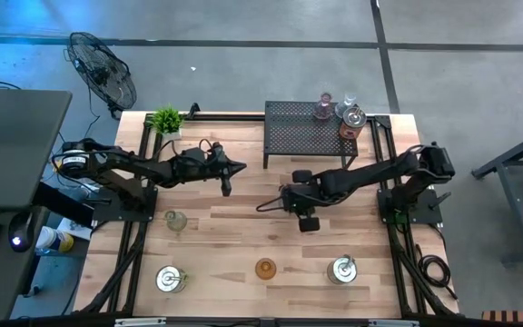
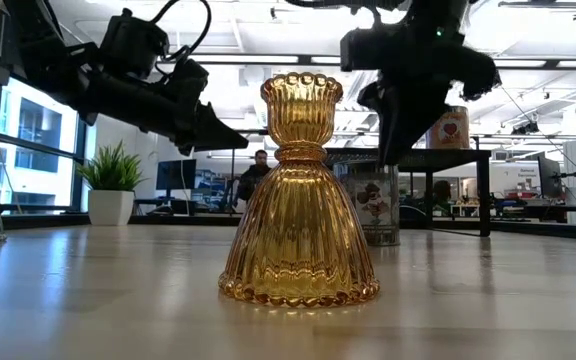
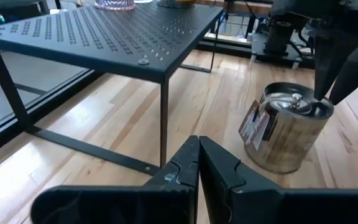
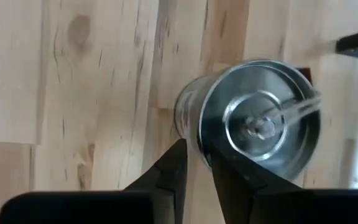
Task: Pick & Place candle stick holders
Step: Put the brown scented candle on the shelf aligned with the orange scented candle
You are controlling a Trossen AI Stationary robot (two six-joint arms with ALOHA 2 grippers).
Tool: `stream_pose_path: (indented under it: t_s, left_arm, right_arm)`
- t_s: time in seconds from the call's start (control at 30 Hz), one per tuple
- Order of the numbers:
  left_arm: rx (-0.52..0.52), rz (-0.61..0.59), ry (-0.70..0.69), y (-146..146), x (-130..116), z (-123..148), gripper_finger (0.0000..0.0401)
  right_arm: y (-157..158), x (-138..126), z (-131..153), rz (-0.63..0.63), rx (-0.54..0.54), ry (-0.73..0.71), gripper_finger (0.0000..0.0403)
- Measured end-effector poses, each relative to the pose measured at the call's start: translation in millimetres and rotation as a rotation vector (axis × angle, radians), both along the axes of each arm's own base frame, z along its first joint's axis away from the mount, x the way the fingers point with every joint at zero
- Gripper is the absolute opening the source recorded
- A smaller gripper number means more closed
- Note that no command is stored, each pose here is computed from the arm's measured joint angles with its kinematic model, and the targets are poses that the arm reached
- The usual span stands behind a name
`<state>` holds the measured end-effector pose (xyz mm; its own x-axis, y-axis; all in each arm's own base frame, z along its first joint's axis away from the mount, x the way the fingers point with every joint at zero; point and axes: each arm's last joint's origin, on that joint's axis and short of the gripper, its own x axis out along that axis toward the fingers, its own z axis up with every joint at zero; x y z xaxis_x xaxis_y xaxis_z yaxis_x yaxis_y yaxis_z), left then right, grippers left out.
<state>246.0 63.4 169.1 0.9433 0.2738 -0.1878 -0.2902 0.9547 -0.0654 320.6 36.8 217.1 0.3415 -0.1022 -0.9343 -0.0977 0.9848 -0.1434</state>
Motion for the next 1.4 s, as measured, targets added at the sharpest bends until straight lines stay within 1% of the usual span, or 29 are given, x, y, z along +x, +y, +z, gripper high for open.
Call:
stream_pose_path:
  t_s: [0.13,0.23,0.3,0.4,0.47,0.6,0.67,0.9,1.07,1.27,1.4]
  left_arm:
    - [-0.002,0.000,0.010,0.0,-0.1,-0.9,0.0005]
    - [-0.003,0.000,0.013,-0.1,-0.2,-1.3,0.0005]
    - [-0.004,0.000,0.017,-0.1,-0.3,-1.7,0.0005]
    - [-0.004,0.000,0.017,-0.1,-0.2,-1.7,0.0005]
    - [0.000,-0.001,0.019,-0.1,-0.3,-1.7,0.0005]
    - [0.011,-0.003,0.022,-0.1,-0.3,-1.7,0.0005]
    - [0.011,-0.003,0.022,-0.1,-0.3,-1.7,0.0005]
    - [0.013,-0.004,0.026,-0.1,-0.3,-2.0,0.0005]
    - [0.012,-0.004,0.030,-0.1,-0.4,-2.4,0.0005]
    - [0.012,-0.004,0.030,-0.1,-0.4,-2.4,0.0005]
    - [0.012,-0.004,0.030,-0.1,-0.4,-2.4,0.0005]
  right_arm:
    - [-1.2,4.1,-7.5,0.014,-0.014,0.019,0.0070]
    - [-2.6,6.2,-10.5,0.031,-0.015,0.030,0.0067]
    - [-2.9,6.5,-10.4,0.048,-0.017,0.030,0.0056]
    - [-2.9,7.7,-9.3,0.059,-0.026,0.024,0.0022]
    - [-2.8,9.0,-7.6,0.060,-0.029,0.024,0.0008]
    - [-2.0,11.0,-0.8,0.061,0.000,0.033,0.0011]
    - [-1.6,11.3,4.7,0.064,0.007,0.056,0.0005]
    - [0.5,16.4,42.1,0.061,0.021,0.048,0.0003]
    - [0.2,18.7,80.2,0.056,0.010,0.007,0.0003]
    - [-5.1,6.1,130.7,0.035,-0.080,0.029,0.0002]
    - [-21.7,-7.9,158.3,0.003,-0.135,0.063,0.0001]
